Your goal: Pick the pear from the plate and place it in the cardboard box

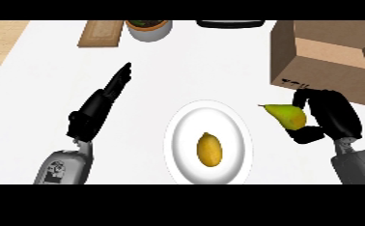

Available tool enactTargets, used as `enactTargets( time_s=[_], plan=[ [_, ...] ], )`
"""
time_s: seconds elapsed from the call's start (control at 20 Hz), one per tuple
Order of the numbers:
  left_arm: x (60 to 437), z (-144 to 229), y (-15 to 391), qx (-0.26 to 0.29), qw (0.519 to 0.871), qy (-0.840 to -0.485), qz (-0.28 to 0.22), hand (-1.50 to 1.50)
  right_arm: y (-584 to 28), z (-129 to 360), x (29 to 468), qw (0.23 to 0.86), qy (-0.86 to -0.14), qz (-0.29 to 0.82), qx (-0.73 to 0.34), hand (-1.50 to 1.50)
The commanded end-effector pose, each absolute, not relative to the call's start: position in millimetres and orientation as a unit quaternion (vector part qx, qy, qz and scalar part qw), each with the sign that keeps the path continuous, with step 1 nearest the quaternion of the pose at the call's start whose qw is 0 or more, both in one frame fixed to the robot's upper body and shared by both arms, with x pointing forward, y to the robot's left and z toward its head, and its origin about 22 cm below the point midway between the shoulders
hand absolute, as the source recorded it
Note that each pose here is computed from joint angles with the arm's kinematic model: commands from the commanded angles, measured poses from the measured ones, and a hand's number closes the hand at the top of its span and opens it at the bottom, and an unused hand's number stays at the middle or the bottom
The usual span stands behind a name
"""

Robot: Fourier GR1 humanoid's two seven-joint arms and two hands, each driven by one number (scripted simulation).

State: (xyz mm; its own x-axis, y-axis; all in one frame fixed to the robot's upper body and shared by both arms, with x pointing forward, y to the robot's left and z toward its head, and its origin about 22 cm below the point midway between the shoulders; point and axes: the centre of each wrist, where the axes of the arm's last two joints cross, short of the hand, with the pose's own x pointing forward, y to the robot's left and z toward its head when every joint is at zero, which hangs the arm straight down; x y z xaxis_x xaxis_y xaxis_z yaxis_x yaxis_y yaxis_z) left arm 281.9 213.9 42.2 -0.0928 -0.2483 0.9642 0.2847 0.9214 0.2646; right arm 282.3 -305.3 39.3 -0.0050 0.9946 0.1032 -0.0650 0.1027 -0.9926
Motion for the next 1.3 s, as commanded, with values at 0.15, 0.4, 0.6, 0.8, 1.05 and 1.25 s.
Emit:
enactTargets(
  time_s=[0.15, 0.4, 0.6, 0.8, 1.05, 1.25],
  plan=[
    [279.6, 43.8, 220.0, -0.019, 0.676, -0.71, -0.196, 0.0, -301.7, 107.2, 262.8, 0.495, -0.575, 0.442, -0.479, 1.5],
    [274.0, 43.0, 223.3, -0.011, 0.674, -0.71, -0.204, 0.0, -296.7, 157.3, 214.5, 0.471, -0.622, 0.433, -0.451, 1.5],
    [287.2, 38.7, 216.1, -0.009, 0.673, -0.714, -0.192, 0.0, -296.2, 187.6, 191.0, 0.468, -0.661, 0.363, -0.461, 1.5],
    [276.0, 43.8, 218.2, -0.01, 0.675, -0.71, -0.201, 0.0, -322.2, 216.1, 198.3, 0.495, -0.667, 0.307, -0.465, 1.5],
    [279.1, 40.0, 200.8, -0.02, 0.672, -0.713, -0.202, 0.0, -333.9, 237.2, 194.6, 0.497, -0.653, 0.277, -0.5, 1.5],
    [278.0, 35.5, 210.3, -0.018, 0.673, -0.71, -0.205, 0.0, -338.5, 245.9, 238.5, 0.503, -0.639, 0.264, -0.518, 1.5]
  ],
)
